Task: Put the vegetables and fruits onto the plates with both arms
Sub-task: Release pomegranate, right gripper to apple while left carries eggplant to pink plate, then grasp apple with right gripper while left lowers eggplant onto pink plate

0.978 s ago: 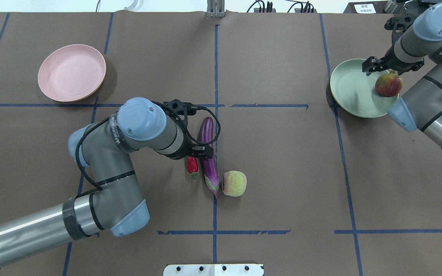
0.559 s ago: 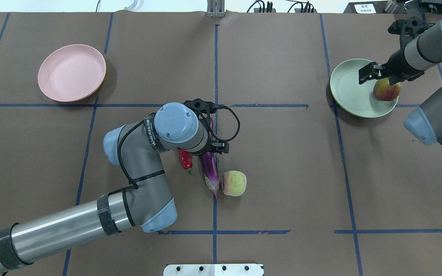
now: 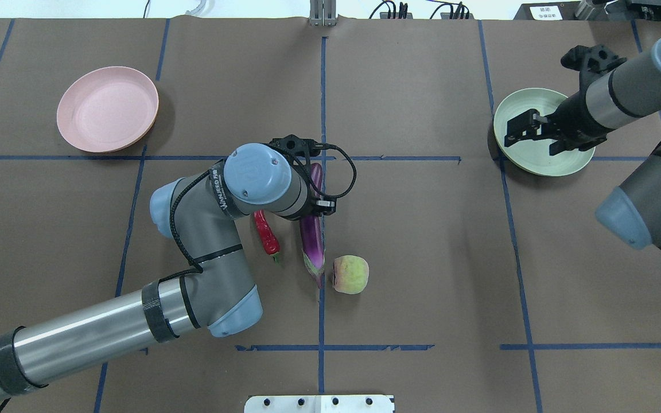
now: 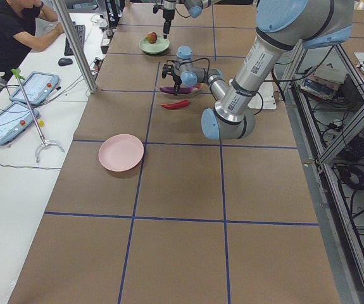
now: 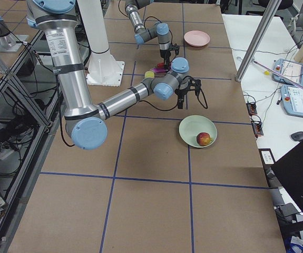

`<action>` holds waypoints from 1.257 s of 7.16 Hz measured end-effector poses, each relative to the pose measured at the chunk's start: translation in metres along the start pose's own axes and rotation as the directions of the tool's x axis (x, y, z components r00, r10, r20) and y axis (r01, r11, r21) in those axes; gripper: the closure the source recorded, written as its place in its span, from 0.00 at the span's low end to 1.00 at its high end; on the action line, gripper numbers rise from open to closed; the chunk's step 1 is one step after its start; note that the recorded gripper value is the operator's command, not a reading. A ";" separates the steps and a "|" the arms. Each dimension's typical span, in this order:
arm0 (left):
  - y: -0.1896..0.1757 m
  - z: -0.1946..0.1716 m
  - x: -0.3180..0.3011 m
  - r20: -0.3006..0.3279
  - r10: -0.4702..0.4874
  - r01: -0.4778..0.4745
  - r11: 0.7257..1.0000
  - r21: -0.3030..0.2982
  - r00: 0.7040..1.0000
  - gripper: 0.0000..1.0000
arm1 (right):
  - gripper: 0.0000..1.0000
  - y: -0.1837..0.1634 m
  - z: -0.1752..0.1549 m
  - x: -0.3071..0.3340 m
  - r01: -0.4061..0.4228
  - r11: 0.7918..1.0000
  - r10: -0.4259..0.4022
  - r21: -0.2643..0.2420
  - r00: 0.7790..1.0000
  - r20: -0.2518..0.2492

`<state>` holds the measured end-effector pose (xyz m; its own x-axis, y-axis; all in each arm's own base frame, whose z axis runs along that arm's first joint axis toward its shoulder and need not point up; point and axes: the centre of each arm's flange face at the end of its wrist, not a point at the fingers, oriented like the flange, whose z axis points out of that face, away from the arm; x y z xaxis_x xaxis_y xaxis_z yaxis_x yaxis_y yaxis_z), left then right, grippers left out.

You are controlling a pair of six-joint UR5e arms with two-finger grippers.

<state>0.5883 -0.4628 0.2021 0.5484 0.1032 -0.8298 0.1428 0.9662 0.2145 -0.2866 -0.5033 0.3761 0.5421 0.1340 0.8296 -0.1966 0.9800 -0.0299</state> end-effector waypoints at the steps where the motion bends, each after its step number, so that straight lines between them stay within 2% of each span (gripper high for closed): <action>1: -0.031 -0.025 -0.029 -0.003 -0.028 0.028 0.998 0.055 1.000 1.00 | 0.00 0.033 0.007 -0.034 -0.067 0.997 0.067 -0.032 0.997 0.030; 2: -0.064 -0.045 -0.078 0.021 -0.065 0.063 0.993 0.101 0.998 1.00 | 0.00 0.065 0.018 -0.070 -0.127 0.990 0.130 -0.056 0.990 0.047; 3: -0.097 -0.064 -0.141 0.061 -0.080 0.072 0.990 0.120 0.995 1.00 | 0.00 0.102 0.035 -0.109 -0.188 0.979 0.193 -0.078 0.980 0.054; 5: -0.147 -0.098 -0.263 0.159 -0.003 -0.014 0.995 0.102 0.987 1.00 | 0.00 0.173 0.066 -0.183 -0.279 0.955 0.284 -0.097 0.958 0.036; 6: -0.165 -0.099 -0.312 0.214 0.018 -0.037 0.996 0.085 0.977 1.00 | 0.00 0.198 0.076 -0.209 -0.287 0.954 0.289 -0.087 0.957 0.013; 7: -0.179 -0.093 -0.348 0.260 0.015 -0.034 0.997 0.069 0.966 1.00 | 0.00 0.210 0.087 -0.224 -0.288 0.955 0.288 -0.070 0.958 -0.010; 9: -0.200 -0.071 -0.384 0.314 0.000 -0.022 0.998 0.065 0.949 1.00 | 0.00 0.215 0.110 -0.245 -0.287 0.957 0.285 -0.045 0.958 -0.039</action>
<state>0.2905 -0.6784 0.4413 0.7794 0.0238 -0.6261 0.1844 0.9463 0.2655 -0.5522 -0.3413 0.2276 0.4951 0.4138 0.7640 -0.3070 0.9059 -0.2917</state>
